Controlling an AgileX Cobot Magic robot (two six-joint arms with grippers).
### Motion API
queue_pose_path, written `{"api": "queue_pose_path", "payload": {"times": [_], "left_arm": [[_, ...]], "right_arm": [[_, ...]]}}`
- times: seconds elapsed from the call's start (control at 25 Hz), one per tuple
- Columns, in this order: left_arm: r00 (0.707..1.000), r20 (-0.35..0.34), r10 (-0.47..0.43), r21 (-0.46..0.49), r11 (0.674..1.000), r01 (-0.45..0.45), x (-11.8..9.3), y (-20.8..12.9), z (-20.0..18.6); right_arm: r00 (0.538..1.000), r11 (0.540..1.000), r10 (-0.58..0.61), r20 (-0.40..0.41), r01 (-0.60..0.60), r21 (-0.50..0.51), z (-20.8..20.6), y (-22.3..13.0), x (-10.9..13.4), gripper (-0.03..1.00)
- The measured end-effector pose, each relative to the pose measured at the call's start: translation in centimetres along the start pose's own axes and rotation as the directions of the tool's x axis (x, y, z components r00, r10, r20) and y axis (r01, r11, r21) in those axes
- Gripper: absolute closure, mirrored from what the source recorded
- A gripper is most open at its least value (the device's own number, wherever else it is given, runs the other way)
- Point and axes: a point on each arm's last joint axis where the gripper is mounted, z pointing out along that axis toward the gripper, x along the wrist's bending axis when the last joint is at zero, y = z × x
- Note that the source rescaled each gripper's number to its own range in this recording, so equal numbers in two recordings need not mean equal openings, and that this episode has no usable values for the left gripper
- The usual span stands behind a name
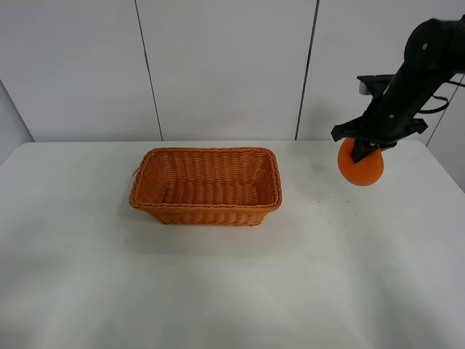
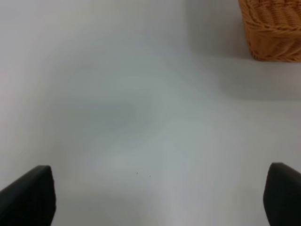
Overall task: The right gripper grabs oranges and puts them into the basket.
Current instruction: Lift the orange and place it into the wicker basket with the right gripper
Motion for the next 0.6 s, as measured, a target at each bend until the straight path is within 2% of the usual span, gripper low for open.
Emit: {"api": "queue_pose_path", "payload": {"times": [0.12,0.24,0.36,0.6], "left_arm": [[1.0,0.0,0.0,0.0,1.0,0.0,0.0,0.0,0.0],[1.0,0.0,0.0,0.0,1.0,0.0,0.0,0.0,0.0],[1.0,0.0,0.0,0.001,1.0,0.0,0.0,0.0,0.0],[1.0,0.0,0.0,0.001,1.0,0.0,0.0,0.0,0.0]], "right_arm": [[1.0,1.0,-0.011,0.002,0.011,-0.005,-1.8,0.9,0.2,0.95],[0.999,0.997,-0.054,0.007,0.054,-0.054,-3.6,2.0,1.6,0.95],[0.992,0.987,-0.125,-0.006,0.124,-0.098,-4.8,2.6,4.5,0.95],[0.956,0.948,-0.288,-0.054,0.277,-0.156,-5.0,2.0,12.3,0.95]]}}
